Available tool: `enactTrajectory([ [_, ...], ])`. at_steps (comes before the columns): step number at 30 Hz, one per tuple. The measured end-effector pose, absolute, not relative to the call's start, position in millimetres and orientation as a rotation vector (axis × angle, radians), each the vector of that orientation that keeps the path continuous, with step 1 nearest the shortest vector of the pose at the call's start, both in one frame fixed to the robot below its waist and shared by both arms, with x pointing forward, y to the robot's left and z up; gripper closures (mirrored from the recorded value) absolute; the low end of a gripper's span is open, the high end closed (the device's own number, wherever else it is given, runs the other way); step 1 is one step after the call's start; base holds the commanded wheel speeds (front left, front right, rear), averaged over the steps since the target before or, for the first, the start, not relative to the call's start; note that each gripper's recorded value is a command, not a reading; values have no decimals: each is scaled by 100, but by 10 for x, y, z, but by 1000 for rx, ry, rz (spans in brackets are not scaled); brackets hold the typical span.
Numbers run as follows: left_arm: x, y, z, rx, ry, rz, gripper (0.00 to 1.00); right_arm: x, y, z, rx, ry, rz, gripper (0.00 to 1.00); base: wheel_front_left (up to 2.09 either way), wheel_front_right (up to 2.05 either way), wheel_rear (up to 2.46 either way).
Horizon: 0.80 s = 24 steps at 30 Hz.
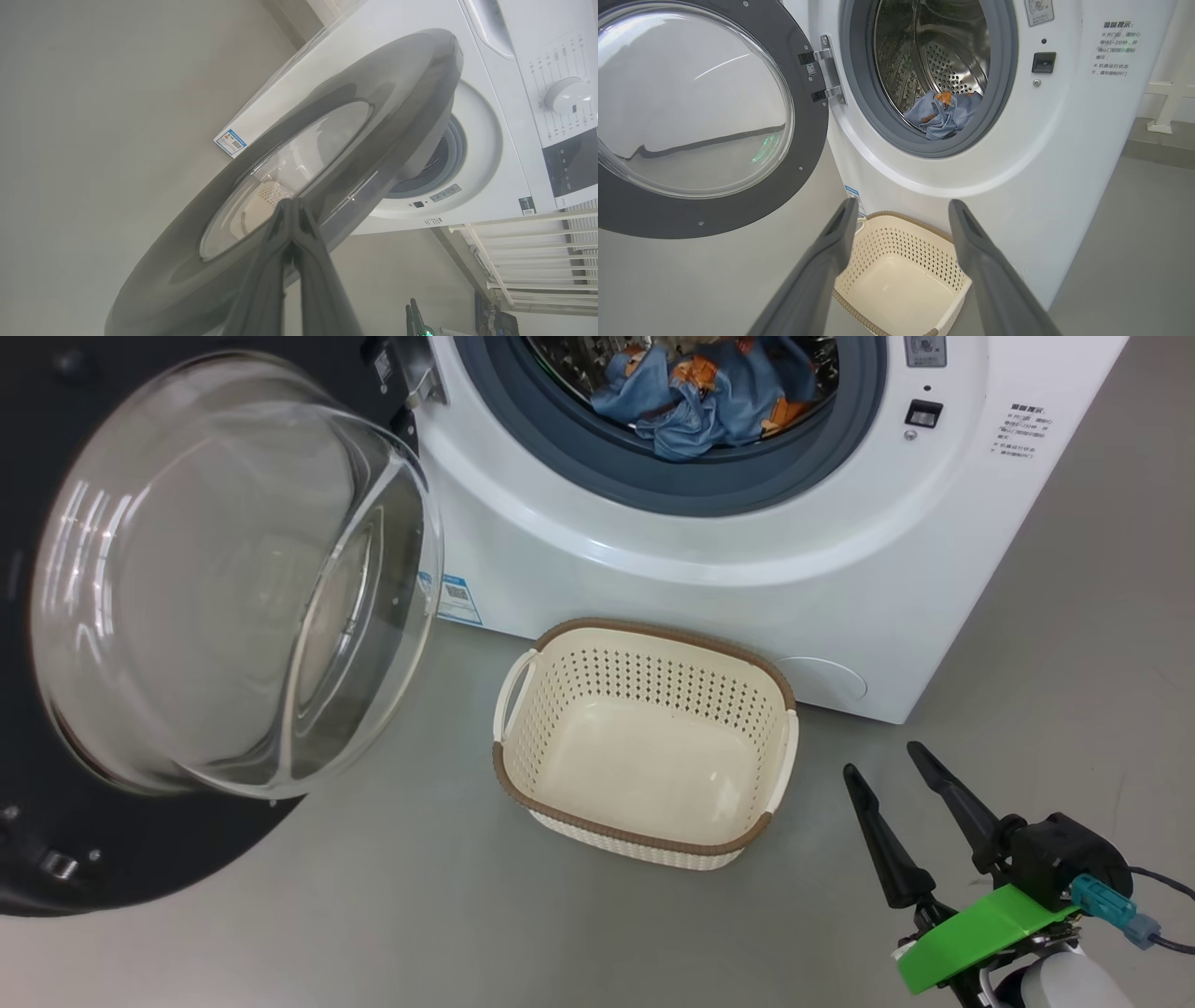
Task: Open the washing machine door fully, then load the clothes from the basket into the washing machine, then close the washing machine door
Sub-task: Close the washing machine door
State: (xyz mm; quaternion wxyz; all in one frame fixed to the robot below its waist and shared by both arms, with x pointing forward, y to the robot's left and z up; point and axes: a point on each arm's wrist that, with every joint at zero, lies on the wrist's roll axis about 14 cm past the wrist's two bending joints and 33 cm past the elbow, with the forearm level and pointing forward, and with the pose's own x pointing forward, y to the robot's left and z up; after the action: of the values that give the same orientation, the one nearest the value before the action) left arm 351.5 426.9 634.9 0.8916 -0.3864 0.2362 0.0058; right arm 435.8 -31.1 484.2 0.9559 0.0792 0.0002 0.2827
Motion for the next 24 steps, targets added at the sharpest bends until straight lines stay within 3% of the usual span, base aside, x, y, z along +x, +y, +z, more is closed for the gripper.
enactTrajectory([
  [14,3629,3660,6393,-731,556,-211,100,4338,-411,4950,173,-27,533,0,0,0,0],
  [24,3810,2848,6519,-715,570,-521,100,4281,-695,4948,174,-28,450,0,0,0,0],
])
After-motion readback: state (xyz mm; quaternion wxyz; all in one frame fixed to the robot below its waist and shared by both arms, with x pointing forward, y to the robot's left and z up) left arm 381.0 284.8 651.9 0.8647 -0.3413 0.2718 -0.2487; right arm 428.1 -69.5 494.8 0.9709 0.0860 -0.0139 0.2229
